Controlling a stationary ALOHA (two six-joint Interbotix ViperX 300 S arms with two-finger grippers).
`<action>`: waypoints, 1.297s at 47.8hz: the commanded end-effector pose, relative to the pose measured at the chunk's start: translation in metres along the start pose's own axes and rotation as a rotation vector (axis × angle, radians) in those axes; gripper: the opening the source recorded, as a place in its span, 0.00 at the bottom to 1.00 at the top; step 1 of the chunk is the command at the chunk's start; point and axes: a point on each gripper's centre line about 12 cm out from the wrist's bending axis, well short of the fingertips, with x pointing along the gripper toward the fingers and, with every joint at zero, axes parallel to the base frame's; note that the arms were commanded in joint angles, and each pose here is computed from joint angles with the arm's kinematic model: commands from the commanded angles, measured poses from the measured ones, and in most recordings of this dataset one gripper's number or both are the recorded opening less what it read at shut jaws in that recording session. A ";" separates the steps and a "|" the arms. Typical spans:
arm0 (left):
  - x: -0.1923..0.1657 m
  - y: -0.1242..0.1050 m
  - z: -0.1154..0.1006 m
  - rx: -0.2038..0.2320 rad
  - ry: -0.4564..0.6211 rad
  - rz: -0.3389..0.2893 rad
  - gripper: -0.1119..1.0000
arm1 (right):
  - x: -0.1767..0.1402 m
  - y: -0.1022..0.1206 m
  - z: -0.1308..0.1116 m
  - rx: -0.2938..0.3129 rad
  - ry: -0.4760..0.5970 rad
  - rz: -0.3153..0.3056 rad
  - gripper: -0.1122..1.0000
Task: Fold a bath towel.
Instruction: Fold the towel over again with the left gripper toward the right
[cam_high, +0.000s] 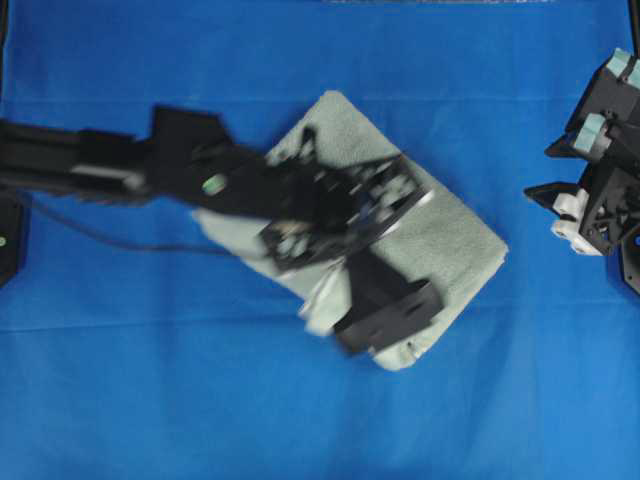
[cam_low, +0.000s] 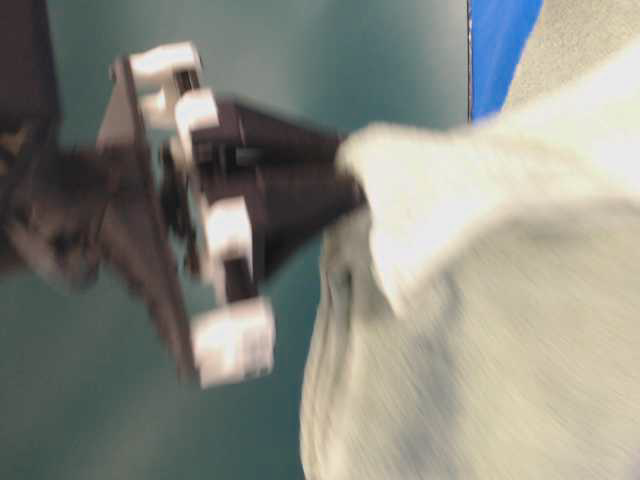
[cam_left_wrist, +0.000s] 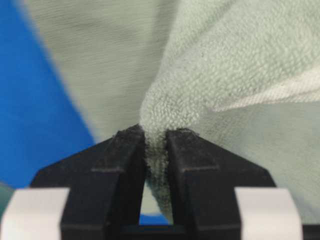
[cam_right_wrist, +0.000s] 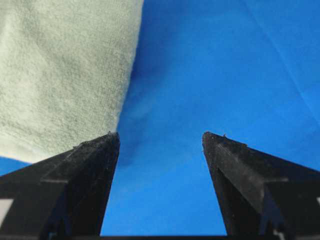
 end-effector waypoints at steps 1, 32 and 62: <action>0.002 0.030 -0.009 0.027 -0.010 0.068 0.19 | -0.002 0.001 0.003 -0.005 -0.013 0.006 0.69; 0.070 0.040 -0.025 -0.139 -0.190 0.125 0.19 | 0.003 -0.002 -0.003 -0.027 -0.021 -0.009 0.69; 0.068 0.046 -0.048 -0.883 -0.343 0.231 0.88 | 0.003 -0.001 -0.001 -0.021 -0.031 0.001 0.69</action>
